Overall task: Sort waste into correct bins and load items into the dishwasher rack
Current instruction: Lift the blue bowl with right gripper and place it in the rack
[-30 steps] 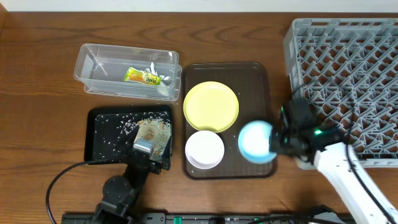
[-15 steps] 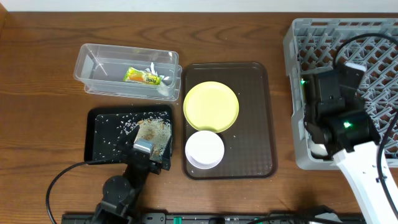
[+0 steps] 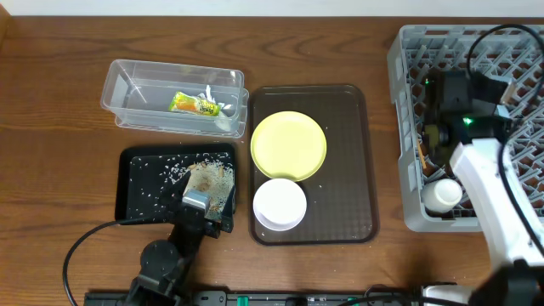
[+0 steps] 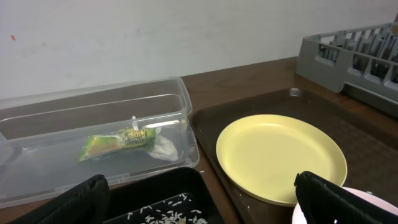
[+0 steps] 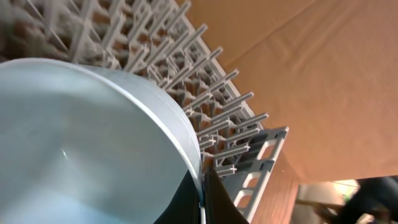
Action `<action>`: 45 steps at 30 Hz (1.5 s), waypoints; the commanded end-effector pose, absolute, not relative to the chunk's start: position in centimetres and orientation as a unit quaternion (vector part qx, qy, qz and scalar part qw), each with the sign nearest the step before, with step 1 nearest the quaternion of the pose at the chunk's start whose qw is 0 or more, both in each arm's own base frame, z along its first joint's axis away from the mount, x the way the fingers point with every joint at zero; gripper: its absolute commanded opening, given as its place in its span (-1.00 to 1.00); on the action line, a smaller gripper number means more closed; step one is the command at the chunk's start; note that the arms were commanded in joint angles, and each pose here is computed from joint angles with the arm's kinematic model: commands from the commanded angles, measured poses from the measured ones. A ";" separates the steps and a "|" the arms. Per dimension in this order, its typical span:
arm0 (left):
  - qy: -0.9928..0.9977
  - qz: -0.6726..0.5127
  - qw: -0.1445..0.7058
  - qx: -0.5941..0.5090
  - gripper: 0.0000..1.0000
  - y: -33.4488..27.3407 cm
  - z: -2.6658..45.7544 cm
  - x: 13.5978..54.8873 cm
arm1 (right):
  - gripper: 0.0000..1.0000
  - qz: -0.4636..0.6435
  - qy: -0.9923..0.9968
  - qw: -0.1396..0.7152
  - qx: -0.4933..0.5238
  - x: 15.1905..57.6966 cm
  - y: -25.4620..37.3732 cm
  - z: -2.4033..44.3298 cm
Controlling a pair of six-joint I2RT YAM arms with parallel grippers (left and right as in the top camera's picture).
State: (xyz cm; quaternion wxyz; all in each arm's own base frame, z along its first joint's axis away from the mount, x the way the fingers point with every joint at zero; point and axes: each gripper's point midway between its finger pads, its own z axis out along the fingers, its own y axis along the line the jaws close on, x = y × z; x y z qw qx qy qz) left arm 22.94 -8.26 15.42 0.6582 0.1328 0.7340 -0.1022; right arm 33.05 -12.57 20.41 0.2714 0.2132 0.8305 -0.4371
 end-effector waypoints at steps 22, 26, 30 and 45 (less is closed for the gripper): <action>0.746 -0.093 0.644 0.142 0.93 -8.3 13.7 23.0 | -0.98 -0.511 0.808 0.254 0.147 34.0 -10.6 20.1; 0.746 -0.093 0.644 0.142 0.94 -8.3 13.7 23.0 | -0.98 -0.515 0.803 0.252 0.162 33.8 -11.5 20.2; 0.746 -0.093 0.644 0.142 0.93 -8.3 13.7 23.0 | -0.97 -0.484 0.823 0.233 0.182 33.5 -12.8 18.8; 0.746 -0.093 0.644 0.142 0.93 -8.3 13.7 23.0 | -0.97 -0.459 0.856 0.205 0.118 33.8 -9.2 16.2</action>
